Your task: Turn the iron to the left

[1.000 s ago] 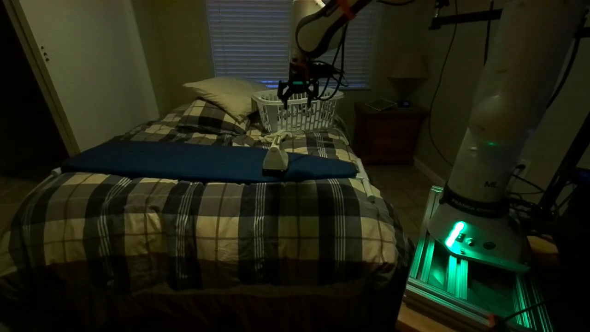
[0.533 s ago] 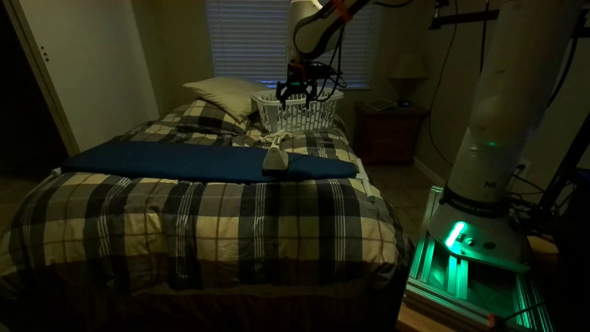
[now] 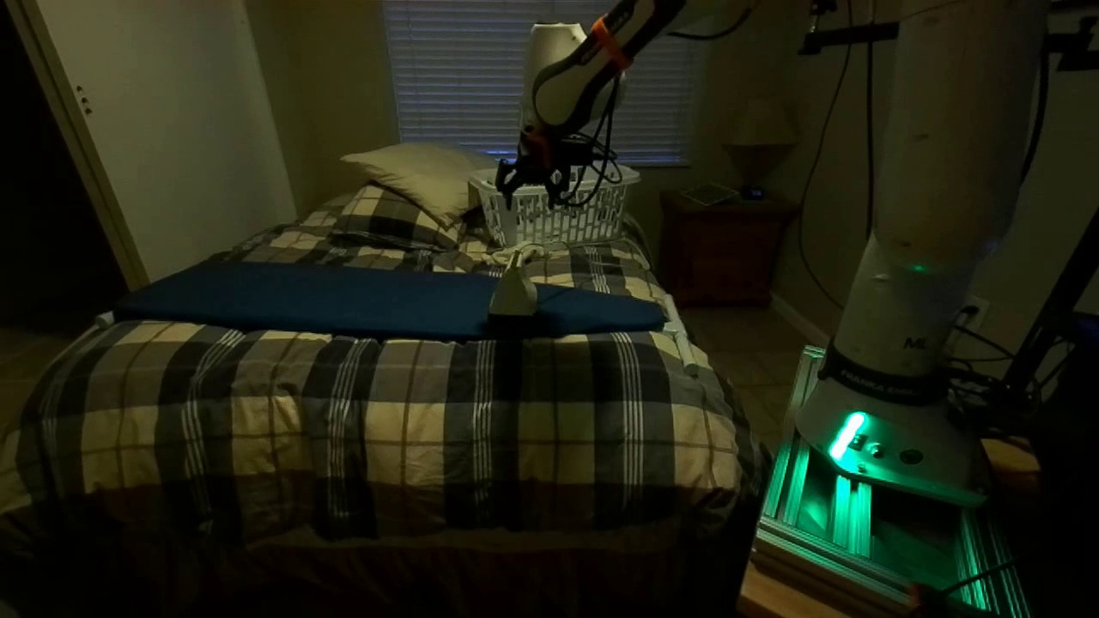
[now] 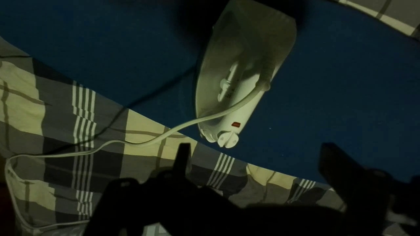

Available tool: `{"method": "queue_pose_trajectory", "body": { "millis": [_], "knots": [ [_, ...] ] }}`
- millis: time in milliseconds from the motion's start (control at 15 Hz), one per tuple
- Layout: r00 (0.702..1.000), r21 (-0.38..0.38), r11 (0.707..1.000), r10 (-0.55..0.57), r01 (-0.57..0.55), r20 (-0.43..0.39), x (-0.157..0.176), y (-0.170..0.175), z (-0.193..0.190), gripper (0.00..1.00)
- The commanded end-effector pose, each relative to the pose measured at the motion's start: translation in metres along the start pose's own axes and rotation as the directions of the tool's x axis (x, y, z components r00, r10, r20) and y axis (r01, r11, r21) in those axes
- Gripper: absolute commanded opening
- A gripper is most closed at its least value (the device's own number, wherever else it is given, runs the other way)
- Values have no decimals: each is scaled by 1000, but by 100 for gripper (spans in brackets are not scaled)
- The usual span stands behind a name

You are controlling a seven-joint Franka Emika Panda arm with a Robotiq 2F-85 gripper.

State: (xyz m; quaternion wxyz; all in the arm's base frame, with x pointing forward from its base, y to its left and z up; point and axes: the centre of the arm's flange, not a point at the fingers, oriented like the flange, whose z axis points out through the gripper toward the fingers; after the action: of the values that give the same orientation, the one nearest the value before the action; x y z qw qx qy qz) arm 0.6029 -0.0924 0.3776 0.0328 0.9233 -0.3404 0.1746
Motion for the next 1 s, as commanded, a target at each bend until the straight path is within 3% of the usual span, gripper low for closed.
{"method": "queue_pose_trajectory", "body": {
  "millis": [0, 467, 933],
  "knots": [
    [999, 20, 1000, -8, 9, -35, 18, -19, 36, 100],
    [998, 18, 998, -57, 58, -23, 20, -27, 88, 100],
    [993, -104, 989, -100, 106, 58, 18, -16, 115, 100]
  ]
}}
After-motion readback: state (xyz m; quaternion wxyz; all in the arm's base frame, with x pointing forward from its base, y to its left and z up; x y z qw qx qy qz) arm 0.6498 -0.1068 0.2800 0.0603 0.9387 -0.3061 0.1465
